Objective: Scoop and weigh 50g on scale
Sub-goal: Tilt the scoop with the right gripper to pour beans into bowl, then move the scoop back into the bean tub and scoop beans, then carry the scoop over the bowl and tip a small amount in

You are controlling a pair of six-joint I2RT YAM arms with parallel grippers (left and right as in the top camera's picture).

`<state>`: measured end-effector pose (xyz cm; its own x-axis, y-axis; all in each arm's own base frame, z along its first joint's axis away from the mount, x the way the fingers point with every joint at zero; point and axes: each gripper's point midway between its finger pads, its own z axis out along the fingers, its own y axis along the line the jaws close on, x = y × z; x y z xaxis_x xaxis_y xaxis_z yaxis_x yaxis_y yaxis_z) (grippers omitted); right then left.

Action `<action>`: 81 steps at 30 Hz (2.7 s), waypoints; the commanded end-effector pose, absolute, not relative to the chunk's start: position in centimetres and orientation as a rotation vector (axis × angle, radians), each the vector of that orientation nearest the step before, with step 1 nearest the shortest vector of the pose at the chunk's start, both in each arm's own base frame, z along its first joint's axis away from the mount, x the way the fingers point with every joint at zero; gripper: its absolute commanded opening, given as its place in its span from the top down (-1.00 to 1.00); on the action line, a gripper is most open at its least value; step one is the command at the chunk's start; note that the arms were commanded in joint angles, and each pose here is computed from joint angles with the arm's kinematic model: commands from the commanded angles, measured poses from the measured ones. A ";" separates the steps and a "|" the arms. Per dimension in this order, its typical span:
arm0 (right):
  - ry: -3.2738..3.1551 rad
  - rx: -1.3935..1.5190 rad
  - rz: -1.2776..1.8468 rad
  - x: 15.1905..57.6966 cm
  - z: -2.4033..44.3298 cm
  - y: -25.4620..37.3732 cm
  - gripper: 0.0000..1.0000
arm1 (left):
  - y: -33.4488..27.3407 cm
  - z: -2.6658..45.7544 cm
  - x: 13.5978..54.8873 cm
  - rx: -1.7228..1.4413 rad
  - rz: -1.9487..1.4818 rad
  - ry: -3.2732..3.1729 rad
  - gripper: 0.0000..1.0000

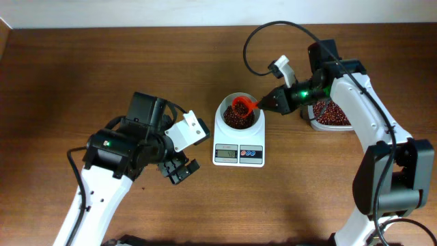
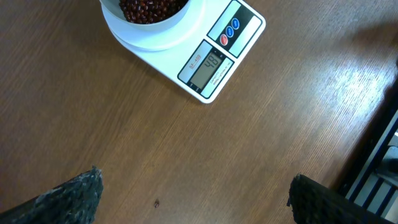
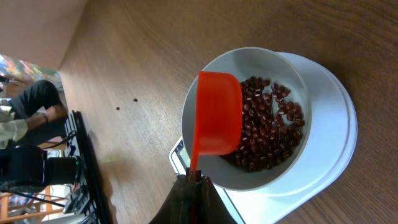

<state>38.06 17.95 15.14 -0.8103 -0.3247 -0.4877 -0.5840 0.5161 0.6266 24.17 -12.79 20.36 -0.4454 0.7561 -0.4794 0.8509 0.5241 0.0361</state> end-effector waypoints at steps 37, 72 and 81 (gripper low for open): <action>2.345 -0.693 1.295 38.9 18.6 19.0 0.92 | -12.7 20.8 24.4 1.321 -0.275 2.307 -0.98; 2.931 -0.200 -0.253 38.2 19.2 -6.9 0.92 | -12.7 20.8 24.4 1.321 -0.275 2.307 -0.98; 2.692 -0.409 0.664 39.2 21.7 5.6 0.92 | -12.7 20.8 24.4 1.321 -0.275 2.307 -0.98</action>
